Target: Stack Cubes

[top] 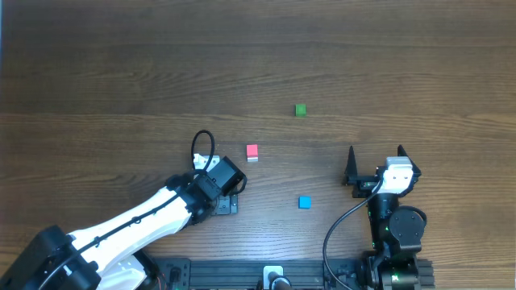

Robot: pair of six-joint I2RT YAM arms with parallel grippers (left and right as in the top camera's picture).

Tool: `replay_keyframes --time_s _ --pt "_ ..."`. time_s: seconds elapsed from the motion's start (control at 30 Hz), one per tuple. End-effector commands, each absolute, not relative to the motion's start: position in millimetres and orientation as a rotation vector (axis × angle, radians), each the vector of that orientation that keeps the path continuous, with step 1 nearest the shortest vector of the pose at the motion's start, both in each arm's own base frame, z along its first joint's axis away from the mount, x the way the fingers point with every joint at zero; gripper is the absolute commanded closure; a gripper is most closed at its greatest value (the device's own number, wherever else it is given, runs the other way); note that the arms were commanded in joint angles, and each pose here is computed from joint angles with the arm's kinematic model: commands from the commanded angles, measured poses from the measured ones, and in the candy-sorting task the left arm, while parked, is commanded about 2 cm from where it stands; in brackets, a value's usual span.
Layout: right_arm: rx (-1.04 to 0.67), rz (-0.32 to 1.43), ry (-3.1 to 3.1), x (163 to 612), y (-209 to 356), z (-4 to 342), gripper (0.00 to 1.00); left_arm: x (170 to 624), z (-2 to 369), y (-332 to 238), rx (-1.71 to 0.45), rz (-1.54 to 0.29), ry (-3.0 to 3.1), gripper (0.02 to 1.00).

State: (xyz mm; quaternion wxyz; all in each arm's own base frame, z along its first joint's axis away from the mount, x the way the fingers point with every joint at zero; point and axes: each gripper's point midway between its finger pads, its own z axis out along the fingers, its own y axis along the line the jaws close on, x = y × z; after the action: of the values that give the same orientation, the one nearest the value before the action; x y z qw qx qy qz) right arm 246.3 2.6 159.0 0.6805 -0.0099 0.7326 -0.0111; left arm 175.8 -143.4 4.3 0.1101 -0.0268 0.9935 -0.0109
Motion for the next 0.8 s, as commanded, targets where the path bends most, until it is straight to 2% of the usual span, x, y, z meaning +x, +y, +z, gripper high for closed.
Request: replay_keyframes --time_s 0.03,0.5,0.8 --pt "-0.01 -0.032 1.642 246.3 0.2 157.3 0.007 171.0 -1.1 -139.4 -0.136 -0.056 2.967 0.156" --pt "-0.01 -0.032 1.642 246.3 0.2 157.3 0.007 164.5 -8.9 -137.1 -0.143 -0.035 3.016 0.419" --pt "-0.01 -0.032 1.642 246.3 0.2 157.3 0.007 164.2 -10.3 -137.4 -0.149 -0.035 3.021 0.549"
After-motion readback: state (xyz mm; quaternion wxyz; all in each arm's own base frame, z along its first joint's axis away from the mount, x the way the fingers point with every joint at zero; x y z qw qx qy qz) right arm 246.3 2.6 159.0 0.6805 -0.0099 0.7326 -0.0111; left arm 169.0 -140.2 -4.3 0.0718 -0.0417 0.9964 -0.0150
